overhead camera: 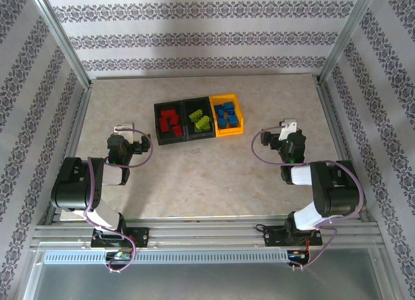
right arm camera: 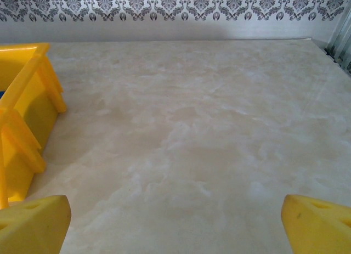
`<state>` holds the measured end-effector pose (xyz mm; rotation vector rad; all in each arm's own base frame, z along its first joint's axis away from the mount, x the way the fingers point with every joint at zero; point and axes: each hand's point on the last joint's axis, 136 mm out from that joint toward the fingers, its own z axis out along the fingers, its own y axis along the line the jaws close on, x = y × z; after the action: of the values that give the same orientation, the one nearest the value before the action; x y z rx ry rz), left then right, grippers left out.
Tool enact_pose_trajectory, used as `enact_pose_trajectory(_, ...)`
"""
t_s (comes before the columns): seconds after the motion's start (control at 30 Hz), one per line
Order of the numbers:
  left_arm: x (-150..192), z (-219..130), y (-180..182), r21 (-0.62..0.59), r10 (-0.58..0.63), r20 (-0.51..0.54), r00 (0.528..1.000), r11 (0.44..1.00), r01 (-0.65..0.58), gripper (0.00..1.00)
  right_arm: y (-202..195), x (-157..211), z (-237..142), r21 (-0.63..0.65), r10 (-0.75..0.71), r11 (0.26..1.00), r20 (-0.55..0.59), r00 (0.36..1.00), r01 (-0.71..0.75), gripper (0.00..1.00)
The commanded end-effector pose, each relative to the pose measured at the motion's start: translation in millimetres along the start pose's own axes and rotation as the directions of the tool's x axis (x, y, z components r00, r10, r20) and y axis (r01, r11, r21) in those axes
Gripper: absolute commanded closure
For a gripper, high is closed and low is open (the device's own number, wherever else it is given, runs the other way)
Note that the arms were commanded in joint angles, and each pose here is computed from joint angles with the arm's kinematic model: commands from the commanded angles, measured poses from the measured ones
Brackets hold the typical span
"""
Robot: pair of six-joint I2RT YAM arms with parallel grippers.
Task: Sort the legos into containers by color
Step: Reset both arms
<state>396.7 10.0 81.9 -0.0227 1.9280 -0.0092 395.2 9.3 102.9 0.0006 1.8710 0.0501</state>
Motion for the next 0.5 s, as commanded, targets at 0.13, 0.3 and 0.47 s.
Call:
enact_pose_trajectory(0.13,-6.1,2.0,-6.2,0.022,0.015,0.013,1.0,1.0,-0.015,0.0,-2.4,-5.3,1.5,0.002,0.001,1.0,0.013,1.0,-0.001,0.02)
enact_pose_trajectory(0.3,-6.3,2.0,-6.2,0.022,0.014,0.013,1.0,1.0,-0.015,0.0,-2.9,-5.4,1.6,0.005,0.003,1.0,0.013,1.0,-0.003,0.02)
enact_pose_trajectory(0.47,-6.8,2.1,-6.7,0.025,0.014,0.014,1.0,1.0,-0.014,0.01,-2.9,-5.4,1.6,0.005,0.004,1.0,0.013,1.0,-0.004,0.02)
